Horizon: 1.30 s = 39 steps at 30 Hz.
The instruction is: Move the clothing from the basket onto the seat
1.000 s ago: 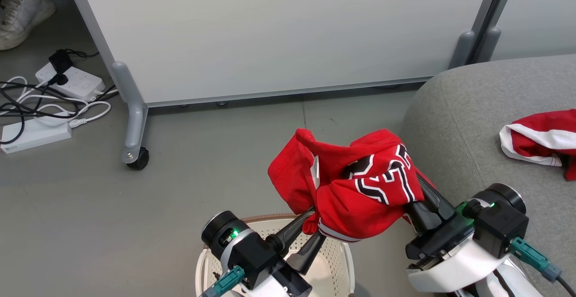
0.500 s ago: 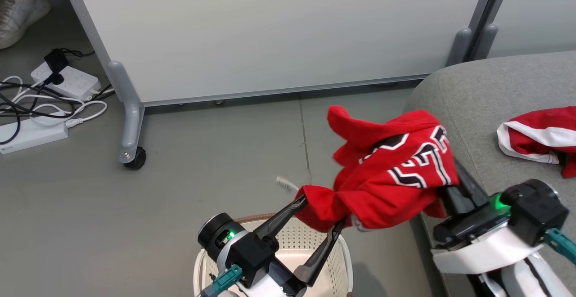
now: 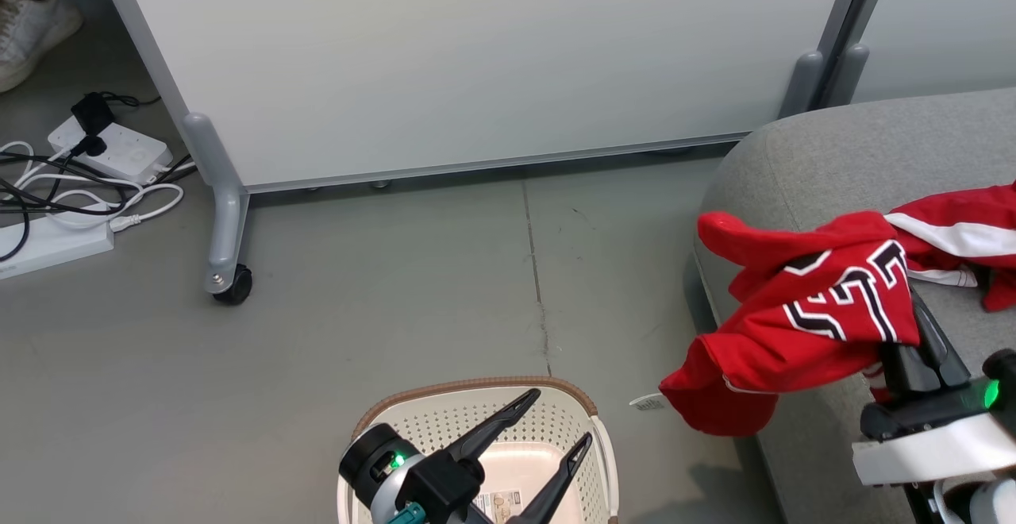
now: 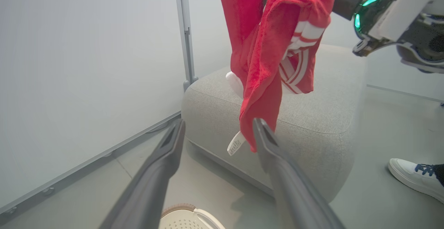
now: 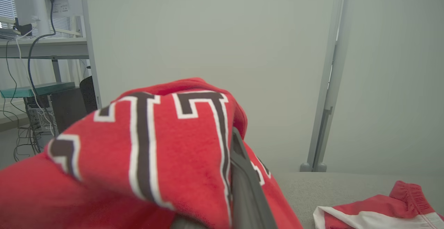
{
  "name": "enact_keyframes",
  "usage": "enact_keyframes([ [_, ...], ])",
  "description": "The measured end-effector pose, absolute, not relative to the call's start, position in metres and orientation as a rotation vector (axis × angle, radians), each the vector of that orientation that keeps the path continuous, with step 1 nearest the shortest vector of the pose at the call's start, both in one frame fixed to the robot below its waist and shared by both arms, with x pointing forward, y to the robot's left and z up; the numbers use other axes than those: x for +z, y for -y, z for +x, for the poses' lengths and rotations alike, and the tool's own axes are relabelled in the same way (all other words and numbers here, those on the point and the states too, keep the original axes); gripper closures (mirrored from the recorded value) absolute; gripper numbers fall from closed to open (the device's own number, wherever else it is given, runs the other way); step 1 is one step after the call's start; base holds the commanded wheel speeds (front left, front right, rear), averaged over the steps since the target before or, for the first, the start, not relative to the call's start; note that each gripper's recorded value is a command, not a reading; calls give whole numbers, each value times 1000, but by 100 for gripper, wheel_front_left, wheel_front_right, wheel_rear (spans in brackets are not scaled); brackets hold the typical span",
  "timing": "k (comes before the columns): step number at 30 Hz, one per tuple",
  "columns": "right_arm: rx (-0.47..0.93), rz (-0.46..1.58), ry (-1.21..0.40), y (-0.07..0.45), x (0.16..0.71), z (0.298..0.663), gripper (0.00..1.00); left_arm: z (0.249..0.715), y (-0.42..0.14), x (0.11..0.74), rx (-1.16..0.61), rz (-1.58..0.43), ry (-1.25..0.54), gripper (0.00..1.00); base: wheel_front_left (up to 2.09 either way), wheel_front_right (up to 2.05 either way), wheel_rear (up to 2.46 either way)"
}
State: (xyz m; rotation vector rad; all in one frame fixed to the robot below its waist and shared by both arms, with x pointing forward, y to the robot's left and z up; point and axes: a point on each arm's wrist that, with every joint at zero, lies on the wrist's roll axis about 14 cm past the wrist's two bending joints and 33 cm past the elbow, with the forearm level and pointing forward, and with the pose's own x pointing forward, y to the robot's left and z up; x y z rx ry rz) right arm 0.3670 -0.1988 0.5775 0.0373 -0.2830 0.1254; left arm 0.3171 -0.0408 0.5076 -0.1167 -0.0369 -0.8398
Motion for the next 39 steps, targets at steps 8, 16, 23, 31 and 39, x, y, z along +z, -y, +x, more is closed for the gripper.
enact_keyframes([
  [8,50,72,214,214,552,356,100,305,45,488,-868,-84,-17,0,0,0,0],
  [16,25,90,194,219,545,352,100,303,45,483,-848,-108,-39,0,0,0,0],
  [23,19,88,196,223,546,351,100,303,47,483,-847,-112,-41,0,0,0,0],
  [31,-50,65,221,247,554,337,100,302,67,485,-917,-121,-38,0,0,0,0],
  [39,-169,46,206,281,550,307,100,298,102,491,-1046,-127,-24,0,0,0,0],
])
